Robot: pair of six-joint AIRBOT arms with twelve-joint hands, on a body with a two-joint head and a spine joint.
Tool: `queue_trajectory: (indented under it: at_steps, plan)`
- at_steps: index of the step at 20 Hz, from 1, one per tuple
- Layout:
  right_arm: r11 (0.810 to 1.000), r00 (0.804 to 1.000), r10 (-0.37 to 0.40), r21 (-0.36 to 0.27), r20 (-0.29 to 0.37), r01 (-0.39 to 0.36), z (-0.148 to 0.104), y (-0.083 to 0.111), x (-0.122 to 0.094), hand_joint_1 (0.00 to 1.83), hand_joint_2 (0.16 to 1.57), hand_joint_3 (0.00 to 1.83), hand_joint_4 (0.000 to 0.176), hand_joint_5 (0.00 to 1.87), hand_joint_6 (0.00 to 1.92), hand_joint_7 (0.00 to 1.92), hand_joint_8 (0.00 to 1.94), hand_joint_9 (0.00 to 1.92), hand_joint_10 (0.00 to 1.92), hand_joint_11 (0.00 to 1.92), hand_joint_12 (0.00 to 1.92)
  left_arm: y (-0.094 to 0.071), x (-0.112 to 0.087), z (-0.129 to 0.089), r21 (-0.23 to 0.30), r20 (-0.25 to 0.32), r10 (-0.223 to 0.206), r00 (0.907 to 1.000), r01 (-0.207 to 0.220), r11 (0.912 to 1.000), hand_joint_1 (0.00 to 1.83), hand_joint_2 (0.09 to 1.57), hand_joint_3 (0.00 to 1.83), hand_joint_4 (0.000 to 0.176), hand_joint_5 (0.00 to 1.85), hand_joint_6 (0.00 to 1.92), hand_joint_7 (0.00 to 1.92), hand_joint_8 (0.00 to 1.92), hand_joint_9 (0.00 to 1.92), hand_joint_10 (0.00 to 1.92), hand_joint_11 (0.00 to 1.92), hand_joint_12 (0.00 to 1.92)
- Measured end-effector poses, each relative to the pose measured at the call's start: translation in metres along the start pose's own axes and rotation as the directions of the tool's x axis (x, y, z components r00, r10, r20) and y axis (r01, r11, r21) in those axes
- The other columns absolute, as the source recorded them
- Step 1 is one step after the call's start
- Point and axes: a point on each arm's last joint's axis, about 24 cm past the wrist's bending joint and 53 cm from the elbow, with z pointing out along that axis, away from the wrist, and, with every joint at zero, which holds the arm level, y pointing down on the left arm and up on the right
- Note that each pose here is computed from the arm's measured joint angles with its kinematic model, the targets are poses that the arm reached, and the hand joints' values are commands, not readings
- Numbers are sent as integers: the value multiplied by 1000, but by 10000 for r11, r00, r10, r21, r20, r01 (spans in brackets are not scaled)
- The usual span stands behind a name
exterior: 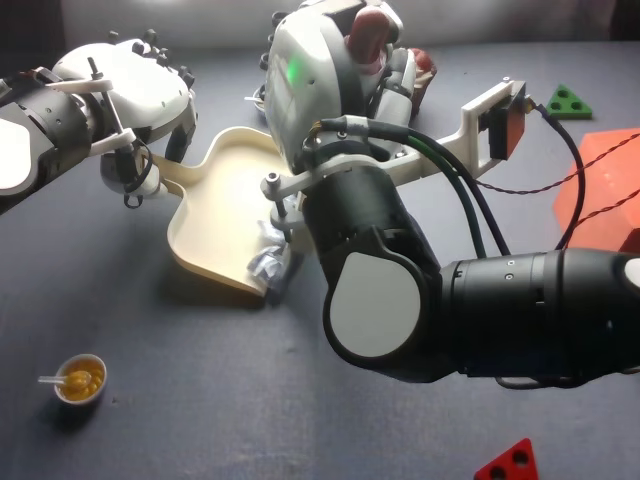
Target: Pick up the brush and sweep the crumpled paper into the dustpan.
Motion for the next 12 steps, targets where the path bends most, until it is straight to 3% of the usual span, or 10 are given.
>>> queue_trajectory:
  at_steps: [1, 2, 3, 4, 6, 7, 8, 9, 10, 12]
  plan:
    - [9999, 9998, 47, 154, 178, -50, -1, -3, -3, 1571, 1196, 0, 176, 931, 1921, 1044, 1941, 1142, 1921, 1127, 1921, 0, 0, 0, -3, 3, -4, 10000, 4, 10000, 1062, 1115, 0, 55, 986, 972, 371, 1, 248, 3, 9, 287]
    - [9995, 9992, 123, 297, 384, -134, -3, -5, -5, 1572, 1196, 0, 176, 922, 1921, 1047, 1941, 1144, 1921, 1131, 1921, 0, 0, 0, -2, 3, 0, 10000, 0, 10000, 1064, 1117, 1, 44, 981, 980, 372, 1, 248, 2, 6, 291]
    - [9989, 9989, 278, 358, 383, -292, -3, -6, -5, 1573, 1200, 1, 176, 932, 1921, 1036, 1941, 1124, 1921, 1126, 1921, 0, 0, 0, -2, 3, 0, 10000, 0, 10000, 1074, 1117, 0, 20, 982, 978, 375, 1, 255, 3, 4, 299]
    - [9977, 9981, 462, 475, 413, -481, -4, -8, -5, 1574, 1202, 2, 176, 934, 1921, 1034, 1941, 1120, 1921, 1125, 1921, 0, 0, 0, 4, -1, -5, 10000, 5, 10000, 1072, 1124, 2, 12, 968, 1001, 346, 0, 220, 0, 0, 269]
    - [9951, 9962, 695, 661, 529, -729, -5, -12, -5, 1573, 1191, 0, 176, 952, 1921, 1044, 1941, 1124, 1921, 1121, 1921, 0, 0, 0, 8, -6, -5, 10000, 5, 10000, 1070, 1115, 0, 35, 988, 969, 352, 3, 205, 3, 6, 268]
    - [9952, 9954, 616, 719, 738, -669, -7, -13, -9, 1565, 1196, 1, 176, 951, 1921, 1039, 1941, 1119, 1921, 1124, 1921, -1, 0, 0, 10, 8, -12, 10000, 12, 10000, 1073, 1117, 0, 23, 983, 976, 349, 1, 204, 2, 1, 257]
    - [9945, 9928, 638, 769, 1019, -718, -9, -13, -13, 1568, 1203, 2, 176, 932, 1921, 1027, 1941, 1105, 1921, 1127, 1921, -1, 0, 0, 14, 2, -16, 10000, 16, 10000, 1064, 1125, 2, 30, 964, 1007, 349, 0, 213, 3, 2, 259]
    - [9935, 9896, 766, 747, 1221, -862, -11, -12, -15, 1579, 1200, 0, 176, 947, 1921, 1022, 1941, 1091, 1921, 1113, 1921, -2, 1, 0, 29, -3, -23, 10000, 23, 10000, 1074, 1117, 0, 21, 985, 974, 361, 3, 242, 8, 20, 267]
    - [9917, 9870, 883, 810, 1341, -997, -13, -13, -16, 1581, 1199, 0, 176, 951, 1921, 1021, 1941, 1088, 1921, 1112, 1921, -2, 1, 0, 33, -9, -23, 10000, 23, 10000, 1062, 1114, 0, 56, 989, 966, 366, 3, 253, 8, 26, 270]
    - [9861, 9851, 1110, 1087, 1314, -1257, -13, -19, -14, 1588, 1195, 0, 176, 962, 1921, 1028, 1941, 1105, 1921, 1120, 1921, -2, 1, 0, 30, -9, -22, 10000, 22, 10000, 1056, 1123, 2, 54, 967, 1002, 354, 0, 240, 1, 7, 272]
